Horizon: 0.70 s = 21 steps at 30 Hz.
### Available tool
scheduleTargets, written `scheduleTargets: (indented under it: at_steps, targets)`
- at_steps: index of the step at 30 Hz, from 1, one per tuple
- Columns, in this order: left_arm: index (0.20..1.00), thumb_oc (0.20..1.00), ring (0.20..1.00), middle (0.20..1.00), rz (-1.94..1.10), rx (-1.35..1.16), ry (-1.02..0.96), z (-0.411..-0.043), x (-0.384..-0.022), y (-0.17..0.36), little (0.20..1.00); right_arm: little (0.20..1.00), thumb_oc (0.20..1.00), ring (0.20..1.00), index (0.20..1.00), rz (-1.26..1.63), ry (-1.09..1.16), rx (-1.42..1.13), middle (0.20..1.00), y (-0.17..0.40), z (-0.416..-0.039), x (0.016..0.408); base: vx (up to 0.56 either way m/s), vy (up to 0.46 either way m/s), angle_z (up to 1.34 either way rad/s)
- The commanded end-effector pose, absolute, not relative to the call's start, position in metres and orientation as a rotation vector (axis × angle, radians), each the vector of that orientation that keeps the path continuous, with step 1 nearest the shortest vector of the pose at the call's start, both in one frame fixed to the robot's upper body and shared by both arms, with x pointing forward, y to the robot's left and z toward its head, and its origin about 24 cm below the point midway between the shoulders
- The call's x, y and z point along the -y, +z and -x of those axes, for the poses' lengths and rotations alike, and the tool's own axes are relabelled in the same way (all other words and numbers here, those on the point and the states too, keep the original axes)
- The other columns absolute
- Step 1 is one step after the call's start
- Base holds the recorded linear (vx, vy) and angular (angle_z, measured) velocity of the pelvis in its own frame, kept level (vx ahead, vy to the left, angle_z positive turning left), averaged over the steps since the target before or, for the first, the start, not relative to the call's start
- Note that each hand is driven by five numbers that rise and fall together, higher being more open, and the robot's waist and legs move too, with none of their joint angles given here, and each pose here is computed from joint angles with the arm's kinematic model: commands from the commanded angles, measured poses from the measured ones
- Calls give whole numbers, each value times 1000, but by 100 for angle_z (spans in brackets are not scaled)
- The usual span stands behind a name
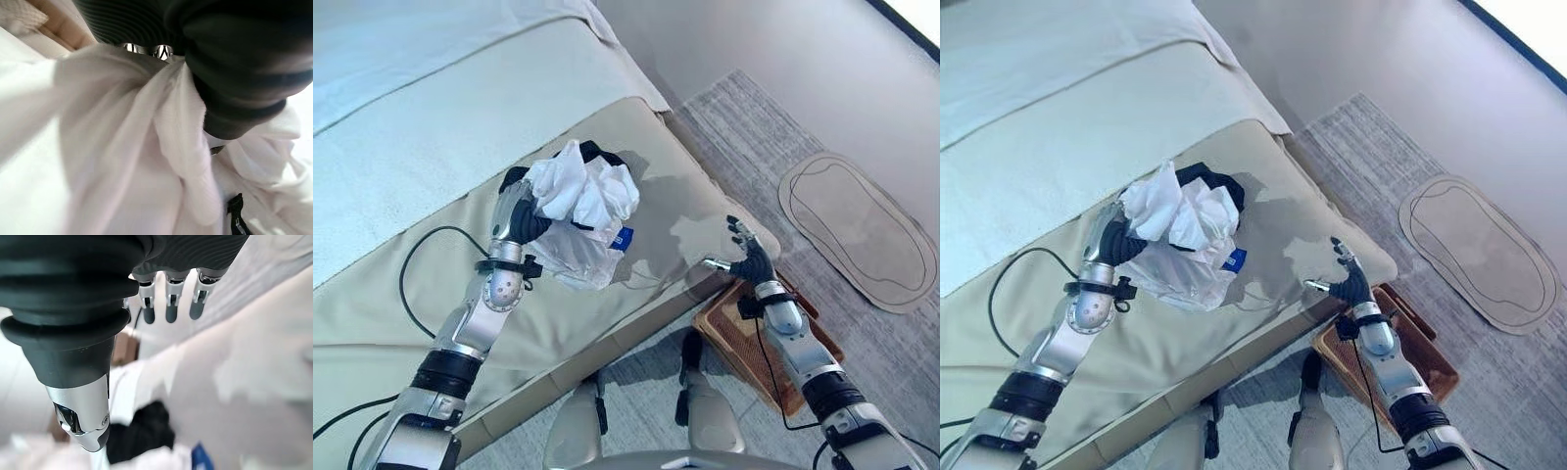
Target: Pick up clothes into the bucket
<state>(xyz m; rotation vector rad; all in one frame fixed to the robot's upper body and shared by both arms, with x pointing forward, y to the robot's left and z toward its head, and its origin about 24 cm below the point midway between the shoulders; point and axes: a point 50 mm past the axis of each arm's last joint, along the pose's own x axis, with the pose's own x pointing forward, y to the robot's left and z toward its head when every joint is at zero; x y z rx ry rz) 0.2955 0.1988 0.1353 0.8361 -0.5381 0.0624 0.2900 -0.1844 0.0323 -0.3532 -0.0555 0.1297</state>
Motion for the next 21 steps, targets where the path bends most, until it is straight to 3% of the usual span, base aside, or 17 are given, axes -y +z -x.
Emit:
scheduleTargets:
  at_steps: [1, 12, 21]
  targets:
    - [200, 200, 200, 200, -661, 817, -17, -286, -179, 189, 200, 1000, 1000, 1000, 1000, 384, 276, 152, 1000, 50, -295, 160, 71, -31, 9]
    - [200, 200, 200, 200, -489, 938, -246, -283, -130, 219, 200, 1000, 1000, 1000, 1000, 342, 578, 227, 1000, 62, -285, 95, 62, -17, 2]
    - [200, 200, 200, 200, -393, 959, -330, -278, -103, 222, 200, 1000, 1000, 1000, 1000, 206, 661, 203, 1000, 64, -285, 48, 26, -3, -1]
